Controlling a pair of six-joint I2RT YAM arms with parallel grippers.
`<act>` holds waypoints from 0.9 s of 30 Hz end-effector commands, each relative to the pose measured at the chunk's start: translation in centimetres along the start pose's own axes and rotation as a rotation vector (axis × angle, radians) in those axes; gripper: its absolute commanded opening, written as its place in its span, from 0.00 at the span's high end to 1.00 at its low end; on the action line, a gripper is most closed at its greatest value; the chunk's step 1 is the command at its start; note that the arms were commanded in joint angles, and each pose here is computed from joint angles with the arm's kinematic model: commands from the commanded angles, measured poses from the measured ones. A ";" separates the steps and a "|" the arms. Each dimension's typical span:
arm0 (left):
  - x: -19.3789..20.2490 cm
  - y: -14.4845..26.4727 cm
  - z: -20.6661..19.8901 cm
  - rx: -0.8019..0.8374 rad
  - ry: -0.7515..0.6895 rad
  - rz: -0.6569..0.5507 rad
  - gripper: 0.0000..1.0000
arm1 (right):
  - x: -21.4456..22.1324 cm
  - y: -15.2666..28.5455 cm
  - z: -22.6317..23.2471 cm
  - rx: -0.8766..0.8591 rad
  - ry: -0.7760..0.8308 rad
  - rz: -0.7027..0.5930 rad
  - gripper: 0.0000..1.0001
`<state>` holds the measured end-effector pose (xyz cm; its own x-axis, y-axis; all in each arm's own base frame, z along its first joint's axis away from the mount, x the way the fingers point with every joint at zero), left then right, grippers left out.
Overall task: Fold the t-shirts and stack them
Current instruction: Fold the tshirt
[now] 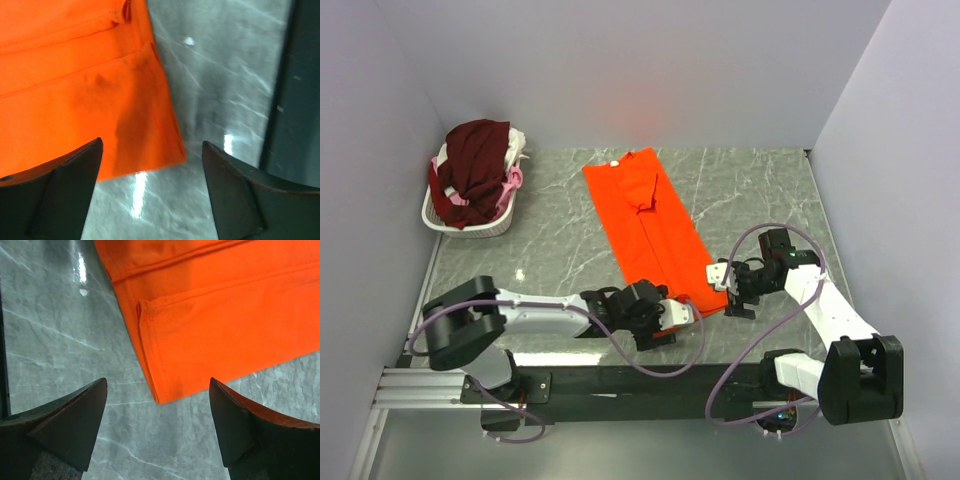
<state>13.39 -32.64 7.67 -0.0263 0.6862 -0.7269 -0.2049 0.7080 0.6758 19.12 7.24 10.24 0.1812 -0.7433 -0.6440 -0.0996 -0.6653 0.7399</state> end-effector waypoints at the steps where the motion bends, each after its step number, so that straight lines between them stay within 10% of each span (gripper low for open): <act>1: -3.4 -1.1 1.1 -0.076 -0.071 -0.073 0.17 | 0.6 0.1 -0.7 0.038 0.041 0.019 0.12; 12: 0.7 -3.0 0.2 -0.093 -0.117 0.094 0.39 | 1.0 0.5 -0.8 0.042 0.061 0.024 0.12; 16: 2.2 -2.6 0.1 -0.113 -0.107 0.136 0.78 | 1.5 -0.1 -0.3 0.011 0.108 0.032 0.14; 27: 2.2 -0.7 -0.1 -0.118 -0.082 0.069 0.91 | 2.2 -2.4 0.2 -0.109 0.284 0.086 0.20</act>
<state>13.59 -31.79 5.14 0.0400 0.7614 -0.6471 -0.3199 0.6233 0.7136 19.61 6.49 7.49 0.3596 -0.7514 -0.5532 -0.0366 -0.6037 0.7964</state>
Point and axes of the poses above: each gripper's point midway between its finger pads, its own y axis back along the fingers, its own z axis along the line the jaws close on, x = y × z, the point moved 4 cm from there along y, back along the fingers, and after that the axes turned 2 degrees about y, right-handed, at the moved point
